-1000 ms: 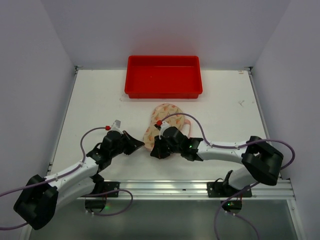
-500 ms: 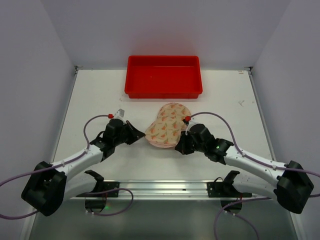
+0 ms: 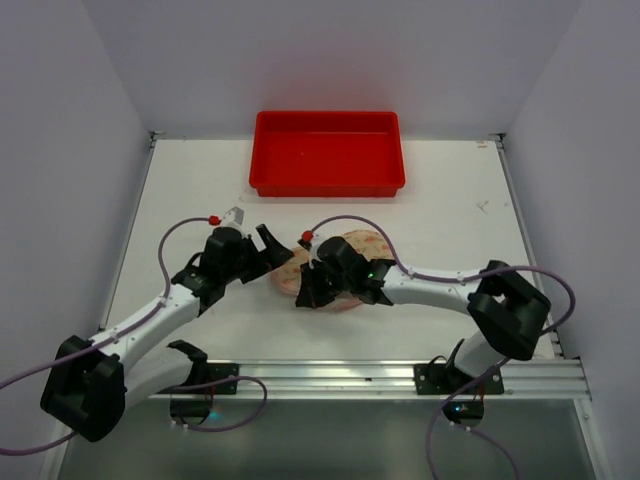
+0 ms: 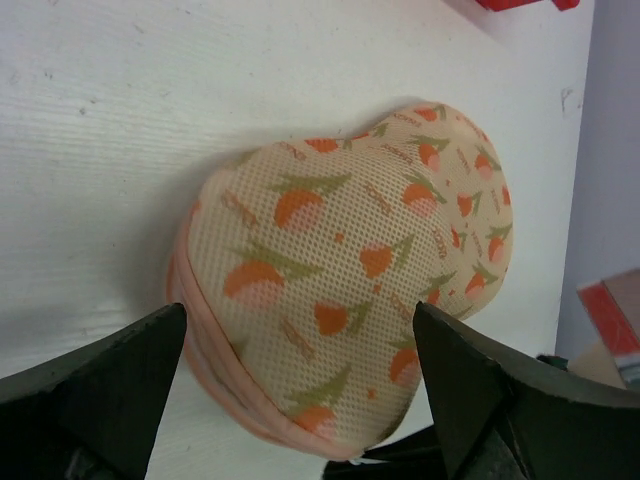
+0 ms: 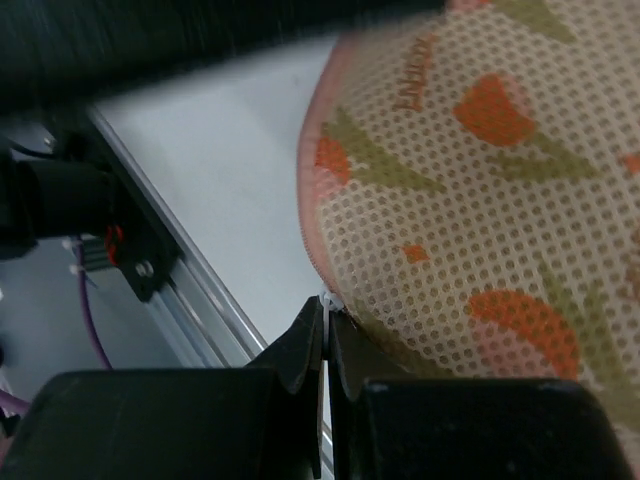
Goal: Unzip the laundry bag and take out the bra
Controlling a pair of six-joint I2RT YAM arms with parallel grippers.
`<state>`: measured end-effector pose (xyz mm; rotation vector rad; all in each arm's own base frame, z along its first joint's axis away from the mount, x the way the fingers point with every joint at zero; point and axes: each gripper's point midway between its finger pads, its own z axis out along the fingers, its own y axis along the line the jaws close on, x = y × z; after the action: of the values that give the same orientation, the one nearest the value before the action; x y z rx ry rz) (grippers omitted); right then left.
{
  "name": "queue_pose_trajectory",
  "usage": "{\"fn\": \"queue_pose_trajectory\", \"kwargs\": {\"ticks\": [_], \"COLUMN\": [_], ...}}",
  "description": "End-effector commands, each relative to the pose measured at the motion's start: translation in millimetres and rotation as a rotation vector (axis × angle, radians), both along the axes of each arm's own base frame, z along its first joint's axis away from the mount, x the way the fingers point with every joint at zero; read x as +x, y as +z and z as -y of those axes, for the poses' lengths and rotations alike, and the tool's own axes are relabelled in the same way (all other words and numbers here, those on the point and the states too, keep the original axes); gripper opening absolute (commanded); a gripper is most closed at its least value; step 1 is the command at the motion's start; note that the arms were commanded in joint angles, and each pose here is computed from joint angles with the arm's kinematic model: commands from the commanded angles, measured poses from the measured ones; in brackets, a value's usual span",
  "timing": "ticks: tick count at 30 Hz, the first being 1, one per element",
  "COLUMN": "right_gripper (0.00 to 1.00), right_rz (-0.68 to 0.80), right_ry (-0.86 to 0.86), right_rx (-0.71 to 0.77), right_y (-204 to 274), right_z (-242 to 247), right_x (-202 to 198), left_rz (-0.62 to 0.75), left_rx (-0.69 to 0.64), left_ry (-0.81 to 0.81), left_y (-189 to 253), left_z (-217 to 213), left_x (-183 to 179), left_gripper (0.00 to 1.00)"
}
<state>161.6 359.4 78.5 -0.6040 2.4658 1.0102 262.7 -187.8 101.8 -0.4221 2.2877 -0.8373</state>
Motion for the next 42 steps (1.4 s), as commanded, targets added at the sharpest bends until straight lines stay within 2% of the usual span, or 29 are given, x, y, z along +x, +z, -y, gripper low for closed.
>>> {"fn": "queue_pose_trajectory", "kwargs": {"ticks": [1, 6, 11, 14, 15, 16, 18, 20, 24, 26, 30, 33, 38, 41, 42], "right_gripper": [0.0, 0.0, 0.0, 0.0, 0.0, 0.0, 0.0, 0.0, 0.0, 0.0, 0.0, 0.0, 0.0, 0.0, 0.0], "right_rz": [0.059, 0.073, 0.068, 0.069, 0.069, 0.079, 0.1, 0.121, 0.11, 0.084, 0.074, 0.066, 0.072, 0.045, 0.024], "right_ry": [0.051, 0.046, 0.038, 0.026, 0.018, 0.01, -0.014, -0.037, -0.135, -0.182, -0.386, -0.514, -0.599, -0.545, -0.459], "right_rx": [0.194, 0.195, 0.188, 0.171, 0.154, 0.155, 0.085, 0.037, -0.1, -0.11, -0.242, -0.214, -0.283, -0.233, -0.143], "right_y": [49.0, 45.1, 36.0, 31.0, 28.0, 32.4, 20.1, 13.9, -11.3, -14.8, -20.6, -11.7, -2.4, 0.0, 7.3], "right_z": [-55.5, -72.0, -72.1, -64.3, -59.4, -55.3, -37.1, -15.6, 44.5, 72.8, 149.8, 180.1, 200.9, 188.5, 167.1], "right_x": [18.8, 31.3, 31.1, 29.2, 28.5, 27.9, 27.9, 24.5, 28.7, 27.6, 46.2, 53.6, 53.7, 47.9, 41.5], "left_rz": [-0.004, -0.054, -0.093, -0.077, -0.07, -0.07, -0.054, -0.047, -0.079, -0.082, -0.064, -0.047, -0.049, -0.025, -0.024], "left_rx": [0.032, -0.035, -0.095, -0.111, -0.109, -0.106, -0.094, -0.08, -0.034, -0.011, 0.044, 0.129, 0.27, 0.318, 0.321], "left_ry": [0.055, 0.059, 0.04, 0.051, 0.06, 0.064, 0.086, 0.084, 0.072, 0.065, 0.052, 0.037, 0.018, 0.001, -0.011], "left_y": [1.1, -15.4, -27.0, -25.9, -24.8, -24.8, -22.6, -22.4, -31.2, -33.8, -30.7, -28.0, -28.6, -21.5, -20.4], "left_z": [-18.2, -16.6, -5.5, -3.7, -4.8, -5.5, -9.6, -11.2, -14.9, -17.7, -23.9, -32.3, -51.4, -54.6, -53.0], "left_x": [-10.4, -29.0, -32.2, -27.1, -25.2, -24.9, -21.4, -21.1, -24.7, -24.7, -19.2, -8.7, 18.0, 41.7, 46.9], "left_gripper": [0.99, 0.98, 0.87, 0.59, 0.37, 0.27, 0.09, 0.0, 0.0, 0.0, 0.0, 0.0, 0.0, 0.0, 0.0]}}
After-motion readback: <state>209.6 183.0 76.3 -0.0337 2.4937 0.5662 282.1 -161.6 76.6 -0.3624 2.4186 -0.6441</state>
